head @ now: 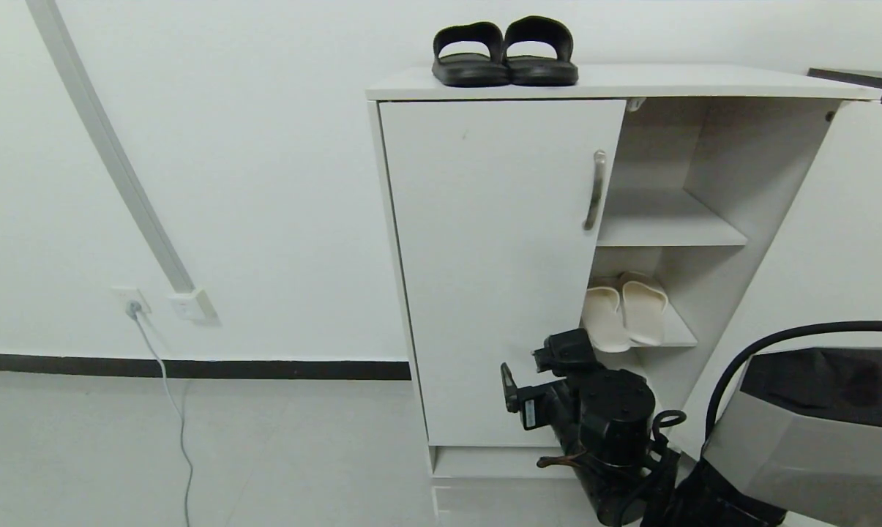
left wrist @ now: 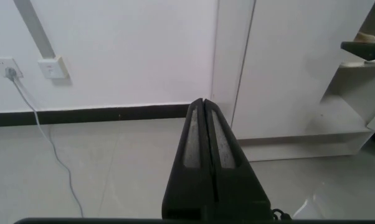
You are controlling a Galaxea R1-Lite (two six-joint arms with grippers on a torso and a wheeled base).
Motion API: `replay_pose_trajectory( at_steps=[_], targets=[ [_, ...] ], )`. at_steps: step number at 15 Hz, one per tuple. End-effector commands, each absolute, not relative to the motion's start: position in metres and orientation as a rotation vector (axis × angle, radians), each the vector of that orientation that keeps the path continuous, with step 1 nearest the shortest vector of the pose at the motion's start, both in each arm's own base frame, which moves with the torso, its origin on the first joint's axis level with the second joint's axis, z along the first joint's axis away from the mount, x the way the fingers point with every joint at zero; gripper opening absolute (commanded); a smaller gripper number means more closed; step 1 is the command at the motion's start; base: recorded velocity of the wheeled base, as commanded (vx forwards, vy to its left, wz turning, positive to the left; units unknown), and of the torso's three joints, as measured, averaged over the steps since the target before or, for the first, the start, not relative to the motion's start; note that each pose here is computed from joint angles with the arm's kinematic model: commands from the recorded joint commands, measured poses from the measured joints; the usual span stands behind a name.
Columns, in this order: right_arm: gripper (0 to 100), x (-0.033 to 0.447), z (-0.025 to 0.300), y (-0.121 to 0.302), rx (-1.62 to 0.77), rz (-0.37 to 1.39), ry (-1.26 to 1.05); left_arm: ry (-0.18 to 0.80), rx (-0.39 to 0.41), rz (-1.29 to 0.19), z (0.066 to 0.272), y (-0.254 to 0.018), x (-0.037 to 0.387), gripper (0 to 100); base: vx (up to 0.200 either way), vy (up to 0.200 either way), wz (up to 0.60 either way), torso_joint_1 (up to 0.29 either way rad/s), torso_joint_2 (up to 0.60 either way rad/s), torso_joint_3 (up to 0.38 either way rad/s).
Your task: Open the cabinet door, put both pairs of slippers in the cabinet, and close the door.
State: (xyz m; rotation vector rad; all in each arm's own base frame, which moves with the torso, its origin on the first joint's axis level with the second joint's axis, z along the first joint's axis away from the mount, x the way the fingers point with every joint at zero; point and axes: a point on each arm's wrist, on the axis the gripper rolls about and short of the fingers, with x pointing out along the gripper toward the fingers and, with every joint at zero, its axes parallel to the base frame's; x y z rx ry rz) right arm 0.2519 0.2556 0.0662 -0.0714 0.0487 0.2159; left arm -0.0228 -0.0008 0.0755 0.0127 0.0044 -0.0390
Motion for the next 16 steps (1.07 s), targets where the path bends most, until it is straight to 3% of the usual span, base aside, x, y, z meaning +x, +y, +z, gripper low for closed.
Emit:
replay_pose_trajectory(
  at_steps=[1, 7, 16],
  targets=[
    [100, 0.25, 0.062, 0.25, -0.085, 0.231, 0.054, 0.004, 0.012, -0.038, 0.075, -0.001, -0.023, 0, 0.0, 0.0, 0.0, 0.0, 0.0, 0.0],
    [100, 0.245, 0.057, 0.244, -0.116, 0.344, 0.036, 0.004, 0.014, -0.038, 0.075, -0.001, -0.023, 0, 0.0, 0.0, 0.0, 0.0, 0.0, 0.0],
    [100, 0.248, 0.047, 0.244, -0.129, 0.355, 0.05, 0.006, 0.012, -0.011, 0.075, 0.0, -0.023, 0, 0.0, 0.0, 0.0, 0.0, 0.0, 0.0]
  ],
)
